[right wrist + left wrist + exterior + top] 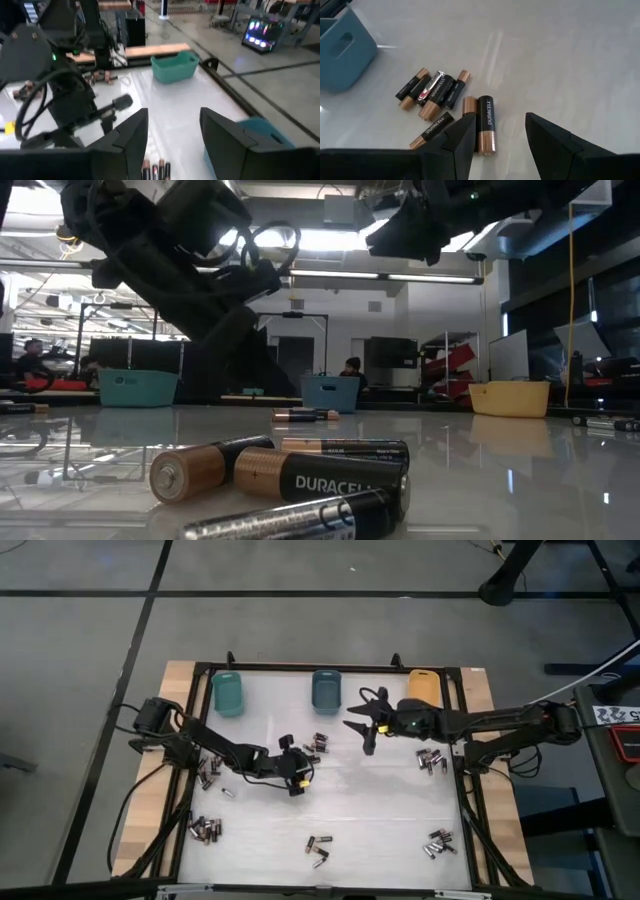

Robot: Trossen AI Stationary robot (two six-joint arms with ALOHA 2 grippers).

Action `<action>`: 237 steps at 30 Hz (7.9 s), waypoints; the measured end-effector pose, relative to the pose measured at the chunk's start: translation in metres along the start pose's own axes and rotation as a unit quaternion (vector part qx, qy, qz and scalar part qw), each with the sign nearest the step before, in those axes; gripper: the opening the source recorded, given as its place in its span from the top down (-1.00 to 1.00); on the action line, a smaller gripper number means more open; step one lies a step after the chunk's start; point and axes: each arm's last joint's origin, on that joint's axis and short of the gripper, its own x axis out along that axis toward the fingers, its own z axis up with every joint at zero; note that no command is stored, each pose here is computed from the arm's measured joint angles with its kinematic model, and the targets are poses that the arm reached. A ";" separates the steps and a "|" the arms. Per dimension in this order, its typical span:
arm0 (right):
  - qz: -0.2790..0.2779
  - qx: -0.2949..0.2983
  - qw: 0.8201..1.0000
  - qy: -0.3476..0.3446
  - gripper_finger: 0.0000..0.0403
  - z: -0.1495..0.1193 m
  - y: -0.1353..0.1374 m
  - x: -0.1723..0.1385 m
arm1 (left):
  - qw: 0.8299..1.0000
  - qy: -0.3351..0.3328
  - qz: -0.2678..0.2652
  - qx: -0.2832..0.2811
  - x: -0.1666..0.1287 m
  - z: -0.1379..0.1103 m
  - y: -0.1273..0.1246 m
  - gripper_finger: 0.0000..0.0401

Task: Sort batteries
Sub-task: Put the brown battery into the blue bin

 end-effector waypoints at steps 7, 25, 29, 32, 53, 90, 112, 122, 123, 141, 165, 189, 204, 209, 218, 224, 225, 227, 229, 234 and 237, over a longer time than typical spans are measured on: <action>-0.014 -0.001 1.000 0.021 0.10 -0.004 -0.001 0.000 | 1.000 -0.002 0.003 -0.009 0.000 0.000 0.001 0.19; -0.013 0.000 1.000 0.016 0.10 -0.003 -0.001 0.000 | 0.999 0.009 0.004 -0.031 0.012 -0.012 -0.003 0.19; -0.013 -0.001 1.000 0.016 0.10 -0.003 -0.001 0.000 | 0.999 0.010 0.004 -0.039 0.014 -0.014 -0.004 0.19; -0.013 -0.001 1.000 0.017 0.10 -0.003 -0.001 0.000 | 0.999 0.006 0.004 -0.041 0.014 -0.013 -0.004 0.19; -0.019 0.007 1.000 -0.022 0.10 0.004 -0.001 0.000 | 0.998 0.043 -0.037 -0.039 0.028 -0.025 0.000 0.25; -0.045 0.001 0.998 0.033 0.10 -0.013 -0.002 0.007 | 0.991 -0.103 0.061 0.057 -0.017 0.052 0.055 0.79; -0.148 -0.063 0.985 0.067 0.10 -0.019 -0.035 0.013 | 0.993 0.093 0.040 -0.055 0.049 0.091 0.220 0.73; -0.139 -0.059 0.987 0.056 0.10 -0.018 -0.054 0.017 | 0.988 0.139 0.018 -0.064 0.070 0.090 0.234 0.73; -0.138 -0.062 0.987 0.049 0.10 -0.016 -0.054 0.017 | 0.988 0.141 0.017 -0.064 0.070 0.089 0.233 0.72; -0.090 -0.079 0.992 0.044 0.10 -0.005 -0.051 0.018 | 0.988 0.146 0.000 -0.049 0.037 0.108 0.220 0.29; 0.000 -0.022 0.998 0.066 0.10 -0.011 -0.045 0.018 | 0.976 0.108 -0.147 0.121 0.022 0.042 0.184 0.35; 0.003 -0.056 0.998 0.033 0.10 -0.005 -0.046 0.018 | 0.967 0.165 -0.155 0.118 0.066 0.017 0.185 0.35; 0.003 -0.056 0.998 0.033 0.10 -0.005 -0.046 0.018 | 0.968 0.175 -0.157 0.087 0.068 0.015 0.183 0.75; 0.003 -0.057 0.998 0.040 0.10 -0.006 -0.046 0.018 | 0.964 0.184 -0.180 0.063 0.067 0.014 0.180 0.82; 0.004 -0.057 0.997 0.055 0.10 -0.009 -0.046 0.018 | 0.956 0.188 -0.212 0.077 0.040 0.029 0.162 0.79; 0.004 -0.057 0.997 0.056 0.10 -0.009 -0.046 0.018 | 0.976 0.126 -0.142 0.103 0.017 0.057 0.172 0.81; 0.004 -0.056 0.997 0.056 0.10 -0.009 -0.046 0.018 | 0.981 0.112 -0.124 0.103 0.014 0.062 0.175 0.80; 0.003 -0.052 0.997 0.055 0.10 -0.009 -0.046 0.018 | 0.988 0.074 -0.088 0.105 0.011 0.072 0.183 0.79; 0.003 -0.052 0.997 0.052 0.10 -0.008 -0.046 0.018 | 0.992 0.051 -0.065 0.100 0.012 0.076 0.190 0.79; 0.003 -0.052 0.997 0.049 0.10 -0.008 -0.046 0.018 | 0.998 0.007 -0.023 0.054 0.016 0.085 0.211 0.81; 0.002 -0.052 0.998 0.039 0.10 -0.006 -0.046 0.018 | 0.999 0.022 -0.014 0.025 0.025 0.087 0.223 0.78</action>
